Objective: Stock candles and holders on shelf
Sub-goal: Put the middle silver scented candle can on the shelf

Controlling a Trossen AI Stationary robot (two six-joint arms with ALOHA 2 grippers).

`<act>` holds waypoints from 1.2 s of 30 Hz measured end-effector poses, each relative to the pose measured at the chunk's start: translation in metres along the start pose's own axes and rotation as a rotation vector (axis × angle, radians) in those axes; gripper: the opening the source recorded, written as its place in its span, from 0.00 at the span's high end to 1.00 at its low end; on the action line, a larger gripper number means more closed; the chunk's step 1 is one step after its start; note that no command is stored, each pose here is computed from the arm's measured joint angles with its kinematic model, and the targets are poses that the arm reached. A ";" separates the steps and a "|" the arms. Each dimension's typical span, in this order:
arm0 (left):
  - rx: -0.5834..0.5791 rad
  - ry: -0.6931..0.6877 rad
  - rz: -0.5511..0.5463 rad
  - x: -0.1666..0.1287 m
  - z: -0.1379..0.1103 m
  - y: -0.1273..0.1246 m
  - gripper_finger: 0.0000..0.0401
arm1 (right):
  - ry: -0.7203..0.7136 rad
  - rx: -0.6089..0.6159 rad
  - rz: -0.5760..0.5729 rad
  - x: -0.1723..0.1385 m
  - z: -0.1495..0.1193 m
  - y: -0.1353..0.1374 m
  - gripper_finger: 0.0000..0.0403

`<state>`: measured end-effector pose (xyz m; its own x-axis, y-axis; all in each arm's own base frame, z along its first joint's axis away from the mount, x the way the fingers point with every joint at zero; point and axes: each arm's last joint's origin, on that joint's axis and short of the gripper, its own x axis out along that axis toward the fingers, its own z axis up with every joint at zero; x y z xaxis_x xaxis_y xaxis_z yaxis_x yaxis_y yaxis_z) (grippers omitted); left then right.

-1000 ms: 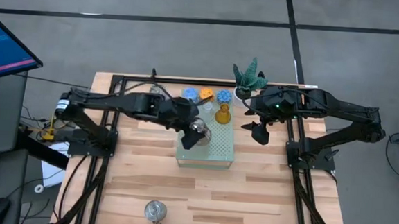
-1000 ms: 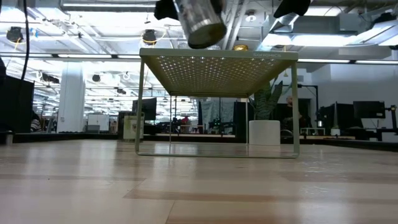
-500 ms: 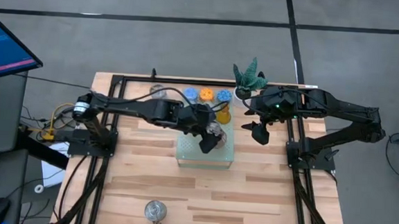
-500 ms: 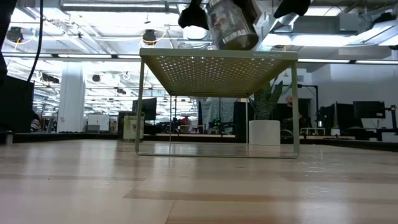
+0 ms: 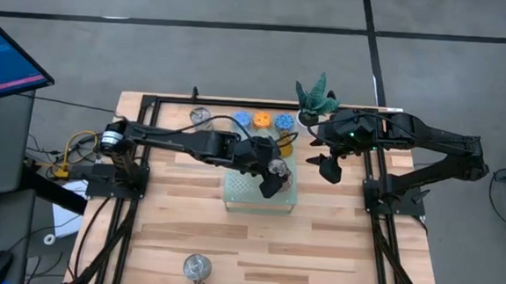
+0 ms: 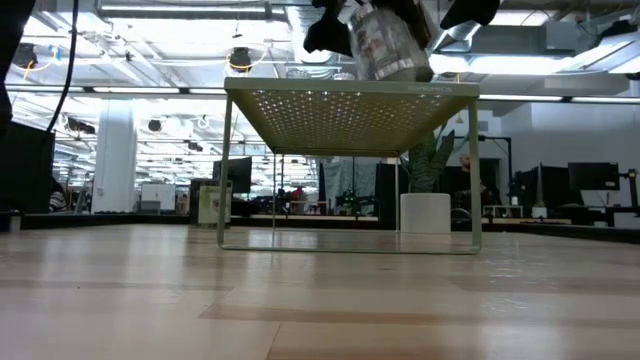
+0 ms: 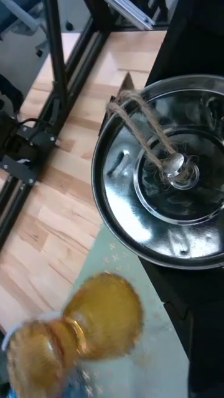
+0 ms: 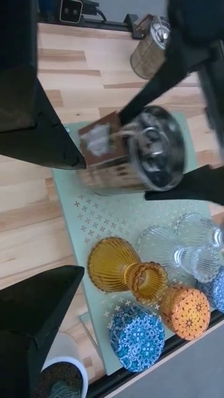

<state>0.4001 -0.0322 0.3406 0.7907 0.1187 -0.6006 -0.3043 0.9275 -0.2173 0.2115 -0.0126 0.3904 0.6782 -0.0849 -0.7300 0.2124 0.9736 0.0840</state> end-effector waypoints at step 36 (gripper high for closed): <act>0.094 -0.061 -0.014 0.007 0.006 0.001 0.07 | 0.055 -0.002 -0.007 0.000 -0.005 -0.001 0.37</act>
<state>0.4085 -0.0282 0.3408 0.8265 0.1243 -0.5491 -0.2442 0.9579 -0.1508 0.2074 -0.0123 0.3869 0.6367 -0.0801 -0.7669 0.2157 0.9734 0.0774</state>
